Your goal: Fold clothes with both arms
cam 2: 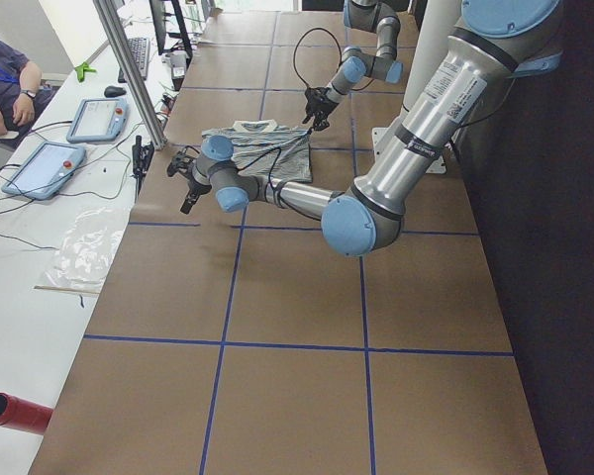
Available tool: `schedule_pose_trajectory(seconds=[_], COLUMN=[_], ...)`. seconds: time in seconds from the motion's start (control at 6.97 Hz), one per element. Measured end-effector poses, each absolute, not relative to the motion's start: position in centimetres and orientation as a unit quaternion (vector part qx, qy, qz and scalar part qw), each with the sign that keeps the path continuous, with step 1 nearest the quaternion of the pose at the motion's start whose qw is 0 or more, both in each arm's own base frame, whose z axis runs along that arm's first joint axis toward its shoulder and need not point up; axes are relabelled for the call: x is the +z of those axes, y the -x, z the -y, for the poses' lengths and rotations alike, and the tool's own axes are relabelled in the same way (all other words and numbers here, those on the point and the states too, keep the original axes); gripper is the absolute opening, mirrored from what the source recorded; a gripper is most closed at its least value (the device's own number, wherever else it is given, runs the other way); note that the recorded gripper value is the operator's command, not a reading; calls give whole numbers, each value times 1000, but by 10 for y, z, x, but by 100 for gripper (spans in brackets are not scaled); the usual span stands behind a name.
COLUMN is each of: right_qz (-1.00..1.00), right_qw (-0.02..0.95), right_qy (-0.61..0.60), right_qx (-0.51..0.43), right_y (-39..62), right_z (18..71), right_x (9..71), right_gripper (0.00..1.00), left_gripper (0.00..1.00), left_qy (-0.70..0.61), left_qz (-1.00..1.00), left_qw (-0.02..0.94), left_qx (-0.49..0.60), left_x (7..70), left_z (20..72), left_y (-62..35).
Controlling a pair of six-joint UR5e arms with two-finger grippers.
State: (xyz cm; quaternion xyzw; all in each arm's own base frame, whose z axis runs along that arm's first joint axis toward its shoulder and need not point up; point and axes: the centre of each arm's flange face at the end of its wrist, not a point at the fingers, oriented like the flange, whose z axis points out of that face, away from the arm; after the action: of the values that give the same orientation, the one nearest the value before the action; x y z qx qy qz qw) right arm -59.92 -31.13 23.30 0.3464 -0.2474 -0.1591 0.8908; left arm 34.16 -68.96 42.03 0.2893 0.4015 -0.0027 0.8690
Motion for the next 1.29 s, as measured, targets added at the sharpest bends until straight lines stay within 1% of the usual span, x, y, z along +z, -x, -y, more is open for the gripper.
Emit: schedule_pose_trajectory(seconds=[1.29], right_qz=[241], right_qw=[882], right_qy=[-350], right_qx=[-203], right_y=[601], right_z=[311], right_x=[234], right_gripper=[49], left_gripper=[100], left_qy=[-287], left_qz=[-403], left_qw=[869], left_qx=[0], left_x=[421], left_z=[686], left_y=[-348])
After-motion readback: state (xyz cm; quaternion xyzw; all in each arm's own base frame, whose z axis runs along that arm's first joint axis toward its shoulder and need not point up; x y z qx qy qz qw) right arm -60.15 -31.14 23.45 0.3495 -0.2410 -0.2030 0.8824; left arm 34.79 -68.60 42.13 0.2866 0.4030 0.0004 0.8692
